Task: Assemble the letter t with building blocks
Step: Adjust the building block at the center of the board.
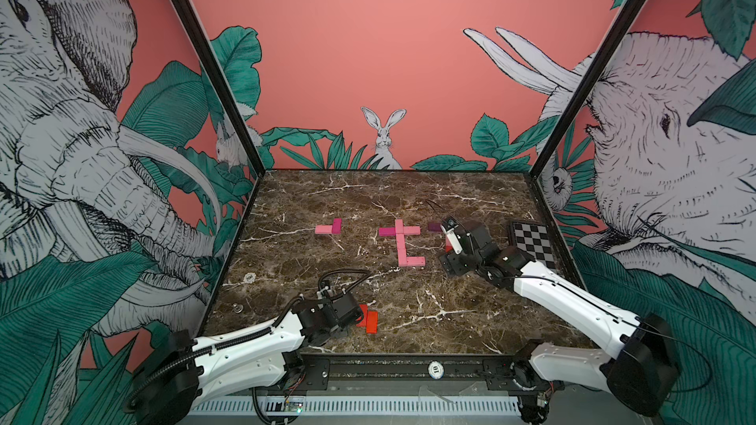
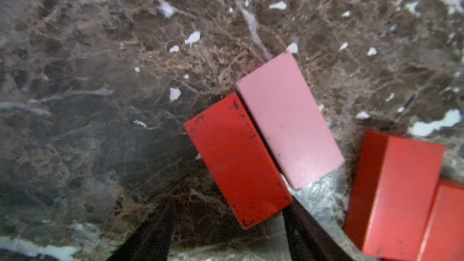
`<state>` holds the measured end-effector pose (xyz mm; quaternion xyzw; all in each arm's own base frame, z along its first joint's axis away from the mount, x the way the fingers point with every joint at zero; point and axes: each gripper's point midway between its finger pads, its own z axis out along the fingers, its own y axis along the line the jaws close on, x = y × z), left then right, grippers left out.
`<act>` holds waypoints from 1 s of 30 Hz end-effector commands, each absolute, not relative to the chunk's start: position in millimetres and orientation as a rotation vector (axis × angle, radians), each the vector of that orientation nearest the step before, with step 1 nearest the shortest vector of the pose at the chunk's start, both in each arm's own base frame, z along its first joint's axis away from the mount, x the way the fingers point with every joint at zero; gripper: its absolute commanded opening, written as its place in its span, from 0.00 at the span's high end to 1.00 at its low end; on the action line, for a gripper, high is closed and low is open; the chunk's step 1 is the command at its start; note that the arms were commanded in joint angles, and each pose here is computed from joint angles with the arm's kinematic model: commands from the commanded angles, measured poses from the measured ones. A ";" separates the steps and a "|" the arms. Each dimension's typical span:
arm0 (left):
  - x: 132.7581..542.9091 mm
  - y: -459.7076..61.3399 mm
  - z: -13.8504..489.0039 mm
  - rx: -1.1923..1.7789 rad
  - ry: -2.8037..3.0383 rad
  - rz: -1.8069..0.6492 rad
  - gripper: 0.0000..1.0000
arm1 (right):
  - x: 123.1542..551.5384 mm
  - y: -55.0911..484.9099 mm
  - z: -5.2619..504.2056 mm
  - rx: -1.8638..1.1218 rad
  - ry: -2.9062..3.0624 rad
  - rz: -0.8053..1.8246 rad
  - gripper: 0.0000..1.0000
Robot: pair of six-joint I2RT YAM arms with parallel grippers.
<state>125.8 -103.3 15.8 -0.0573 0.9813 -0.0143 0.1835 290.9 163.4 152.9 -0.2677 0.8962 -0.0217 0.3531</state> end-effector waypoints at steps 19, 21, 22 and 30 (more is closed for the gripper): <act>132.7 -103.7 -4.3 -0.154 2.885 0.088 0.29 | 295.6 162.0 157.5 -0.663 2.304 -0.066 0.07; 132.8 -100.9 -5.6 -0.179 2.897 0.102 0.31 | 295.3 161.4 157.2 -0.664 2.305 -0.068 0.07; 132.2 -98.8 -6.4 -0.189 2.902 0.110 0.35 | 295.2 161.4 157.1 -0.664 2.305 -0.069 0.07; 125.7 -86.3 -5.1 -0.201 2.914 0.132 0.48 | 295.8 161.0 156.6 -0.661 2.306 -0.070 0.07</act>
